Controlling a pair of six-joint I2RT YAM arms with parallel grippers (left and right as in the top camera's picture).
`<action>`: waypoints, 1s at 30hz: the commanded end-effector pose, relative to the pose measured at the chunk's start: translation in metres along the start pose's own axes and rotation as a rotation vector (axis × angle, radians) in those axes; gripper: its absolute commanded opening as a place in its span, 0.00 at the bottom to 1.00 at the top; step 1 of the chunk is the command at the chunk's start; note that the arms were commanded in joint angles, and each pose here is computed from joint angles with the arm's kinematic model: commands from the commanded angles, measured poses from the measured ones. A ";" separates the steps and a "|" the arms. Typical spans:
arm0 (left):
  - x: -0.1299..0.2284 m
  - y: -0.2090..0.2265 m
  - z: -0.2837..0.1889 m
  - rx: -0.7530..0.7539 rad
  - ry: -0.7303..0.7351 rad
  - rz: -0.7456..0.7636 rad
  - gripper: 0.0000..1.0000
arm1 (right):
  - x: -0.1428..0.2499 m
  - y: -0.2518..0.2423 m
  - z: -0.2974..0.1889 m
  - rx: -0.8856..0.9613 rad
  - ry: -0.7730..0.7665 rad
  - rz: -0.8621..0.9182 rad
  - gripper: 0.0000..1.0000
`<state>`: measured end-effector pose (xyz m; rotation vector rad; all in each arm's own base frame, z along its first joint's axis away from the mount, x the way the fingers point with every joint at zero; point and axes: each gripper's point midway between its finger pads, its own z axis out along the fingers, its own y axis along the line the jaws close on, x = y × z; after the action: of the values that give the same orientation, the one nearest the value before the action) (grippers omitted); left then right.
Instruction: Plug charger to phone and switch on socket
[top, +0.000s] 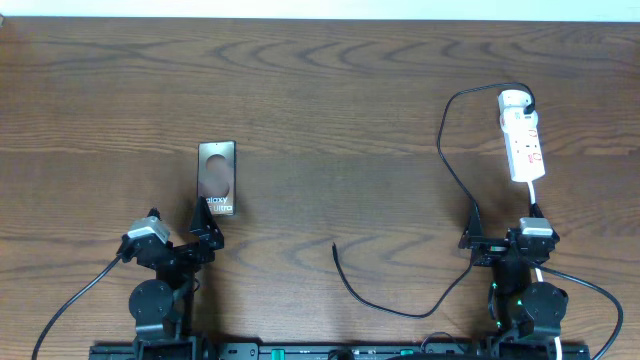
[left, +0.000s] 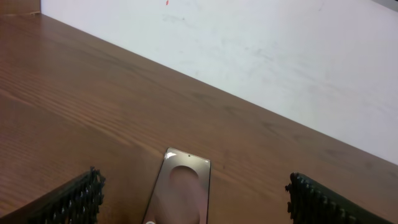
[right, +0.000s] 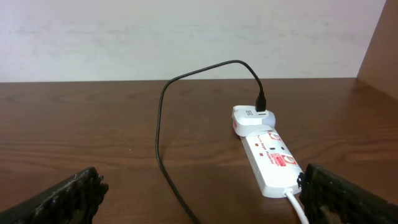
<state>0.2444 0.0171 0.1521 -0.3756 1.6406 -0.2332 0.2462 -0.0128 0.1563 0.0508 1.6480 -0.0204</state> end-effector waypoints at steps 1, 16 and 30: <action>0.014 0.007 0.001 -0.022 0.043 0.013 0.92 | 0.000 -0.003 0.000 0.017 -0.002 0.014 0.99; 0.015 0.007 0.001 -0.024 0.048 0.013 0.93 | 0.000 -0.003 0.000 0.017 -0.002 0.014 0.99; 0.013 0.009 0.001 -0.036 0.040 0.013 0.92 | 0.000 -0.003 0.000 0.017 -0.002 0.014 0.99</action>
<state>0.2444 0.0171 0.1522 -0.3755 1.6402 -0.2332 0.2462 -0.0128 0.1563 0.0508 1.6480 -0.0204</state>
